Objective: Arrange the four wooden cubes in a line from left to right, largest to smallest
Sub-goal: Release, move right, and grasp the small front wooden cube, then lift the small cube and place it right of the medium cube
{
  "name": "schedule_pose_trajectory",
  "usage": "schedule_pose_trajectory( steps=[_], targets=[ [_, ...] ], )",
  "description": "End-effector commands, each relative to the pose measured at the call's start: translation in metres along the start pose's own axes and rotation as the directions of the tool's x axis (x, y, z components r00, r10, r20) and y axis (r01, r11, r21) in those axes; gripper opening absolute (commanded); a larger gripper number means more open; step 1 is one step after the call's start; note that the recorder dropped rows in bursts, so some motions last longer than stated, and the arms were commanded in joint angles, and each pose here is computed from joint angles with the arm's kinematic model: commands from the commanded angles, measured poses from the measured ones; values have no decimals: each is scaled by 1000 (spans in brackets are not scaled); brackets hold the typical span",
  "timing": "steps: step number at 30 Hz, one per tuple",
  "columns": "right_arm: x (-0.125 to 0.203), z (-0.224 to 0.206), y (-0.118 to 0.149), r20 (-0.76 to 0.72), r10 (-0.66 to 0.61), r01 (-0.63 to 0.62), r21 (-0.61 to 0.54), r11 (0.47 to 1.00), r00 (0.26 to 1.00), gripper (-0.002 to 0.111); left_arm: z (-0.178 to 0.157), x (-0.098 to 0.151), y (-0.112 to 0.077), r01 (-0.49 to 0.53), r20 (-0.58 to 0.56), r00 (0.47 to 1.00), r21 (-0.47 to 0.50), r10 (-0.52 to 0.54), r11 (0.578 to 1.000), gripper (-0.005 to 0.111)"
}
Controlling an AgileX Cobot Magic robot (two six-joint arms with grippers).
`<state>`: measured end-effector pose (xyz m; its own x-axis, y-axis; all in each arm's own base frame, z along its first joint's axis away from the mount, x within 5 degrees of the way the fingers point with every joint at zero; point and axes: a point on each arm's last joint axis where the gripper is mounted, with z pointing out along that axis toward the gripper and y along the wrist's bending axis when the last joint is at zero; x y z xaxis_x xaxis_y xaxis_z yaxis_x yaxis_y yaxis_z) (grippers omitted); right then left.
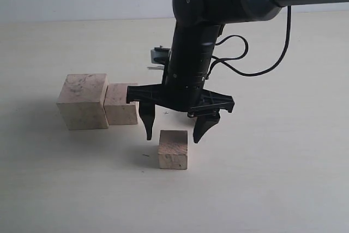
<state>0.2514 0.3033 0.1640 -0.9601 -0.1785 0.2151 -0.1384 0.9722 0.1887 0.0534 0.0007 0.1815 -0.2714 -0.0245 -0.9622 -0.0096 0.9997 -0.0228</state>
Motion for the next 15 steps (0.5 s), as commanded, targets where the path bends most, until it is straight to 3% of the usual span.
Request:
schedule_pose_trajectory(
  steps=[1, 5, 8, 15],
  targets=[
    [-2, 8, -1, -12, 0, 1, 6, 1000, 1000, 75, 0, 0, 0, 7, 10, 1000, 7, -7, 1000, 0],
    [-3, 14, -2, -35, 1, 0, 18, 1000, 999, 75, 0, 0, 0, 7, 10, 1000, 7, -7, 1000, 0],
    [-4, 18, -4, -51, -2, 4, 40, 999, 999, 67, 0, 0, 0, 7, 10, 1000, 7, -7, 1000, 0],
    [-4, 19, -5, -56, -117, 120, 41, 992, 992, 14, 0, 0, 0, 7, 10, 1000, 7, -7, 1000, 0]
  ],
)
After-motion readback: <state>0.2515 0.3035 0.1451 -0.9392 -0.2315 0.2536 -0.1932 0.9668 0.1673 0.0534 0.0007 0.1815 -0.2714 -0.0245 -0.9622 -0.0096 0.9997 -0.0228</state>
